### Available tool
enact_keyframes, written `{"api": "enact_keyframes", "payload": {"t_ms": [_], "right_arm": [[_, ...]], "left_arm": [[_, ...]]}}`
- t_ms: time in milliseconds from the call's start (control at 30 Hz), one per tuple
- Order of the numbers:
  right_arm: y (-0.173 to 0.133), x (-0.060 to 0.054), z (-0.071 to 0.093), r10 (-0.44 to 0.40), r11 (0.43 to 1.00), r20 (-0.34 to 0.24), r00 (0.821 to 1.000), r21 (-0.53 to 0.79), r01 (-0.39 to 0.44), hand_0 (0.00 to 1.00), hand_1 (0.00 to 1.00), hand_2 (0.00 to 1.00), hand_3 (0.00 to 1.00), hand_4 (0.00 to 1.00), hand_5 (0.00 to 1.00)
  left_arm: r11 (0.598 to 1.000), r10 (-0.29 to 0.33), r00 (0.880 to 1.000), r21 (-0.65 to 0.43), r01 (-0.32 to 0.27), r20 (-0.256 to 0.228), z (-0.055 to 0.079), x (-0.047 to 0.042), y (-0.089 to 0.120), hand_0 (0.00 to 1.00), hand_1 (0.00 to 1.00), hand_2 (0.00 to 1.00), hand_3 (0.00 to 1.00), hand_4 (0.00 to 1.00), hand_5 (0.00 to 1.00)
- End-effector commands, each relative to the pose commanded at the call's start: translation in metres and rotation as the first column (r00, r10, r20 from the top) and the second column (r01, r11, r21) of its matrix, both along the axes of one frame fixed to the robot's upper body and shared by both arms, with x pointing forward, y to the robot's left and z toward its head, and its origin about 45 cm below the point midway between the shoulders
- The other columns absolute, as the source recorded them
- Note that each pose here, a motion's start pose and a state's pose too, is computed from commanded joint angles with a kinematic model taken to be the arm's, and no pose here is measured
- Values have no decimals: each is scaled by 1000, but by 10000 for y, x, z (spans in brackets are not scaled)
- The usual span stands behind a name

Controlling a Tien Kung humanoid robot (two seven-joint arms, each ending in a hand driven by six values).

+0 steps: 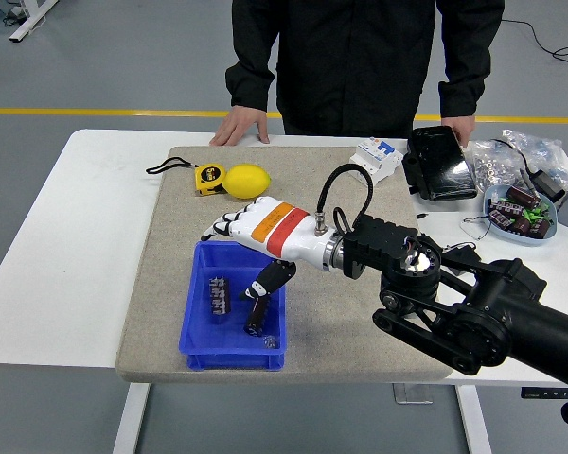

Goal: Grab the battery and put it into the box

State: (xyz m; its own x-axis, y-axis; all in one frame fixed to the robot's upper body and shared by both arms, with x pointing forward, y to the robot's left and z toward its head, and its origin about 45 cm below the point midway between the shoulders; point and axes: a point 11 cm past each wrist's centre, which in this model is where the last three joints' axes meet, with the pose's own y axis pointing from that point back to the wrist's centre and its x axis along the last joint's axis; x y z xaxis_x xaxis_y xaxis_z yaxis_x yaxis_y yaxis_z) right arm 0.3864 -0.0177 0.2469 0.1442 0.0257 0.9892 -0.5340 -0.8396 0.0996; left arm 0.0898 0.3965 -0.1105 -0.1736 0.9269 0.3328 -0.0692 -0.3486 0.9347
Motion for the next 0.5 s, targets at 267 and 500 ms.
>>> {"api": "enact_keyframes", "payload": {"t_ms": [267,500], "right_arm": [[-269,164,158,-91,991,21,996,101,89,458,584,836,964,998,395],[-964,432,151,-304,875,-196,932,329,354,448,571,795,918,998,404]], "left_arm": [[1000,1,1000,0,-1,0,-1,-4,0,732,690,701,591,645,554],[1000,2,1000,1,-2,-6,-6,-42,10,732,690,699,591,645,553]]}}
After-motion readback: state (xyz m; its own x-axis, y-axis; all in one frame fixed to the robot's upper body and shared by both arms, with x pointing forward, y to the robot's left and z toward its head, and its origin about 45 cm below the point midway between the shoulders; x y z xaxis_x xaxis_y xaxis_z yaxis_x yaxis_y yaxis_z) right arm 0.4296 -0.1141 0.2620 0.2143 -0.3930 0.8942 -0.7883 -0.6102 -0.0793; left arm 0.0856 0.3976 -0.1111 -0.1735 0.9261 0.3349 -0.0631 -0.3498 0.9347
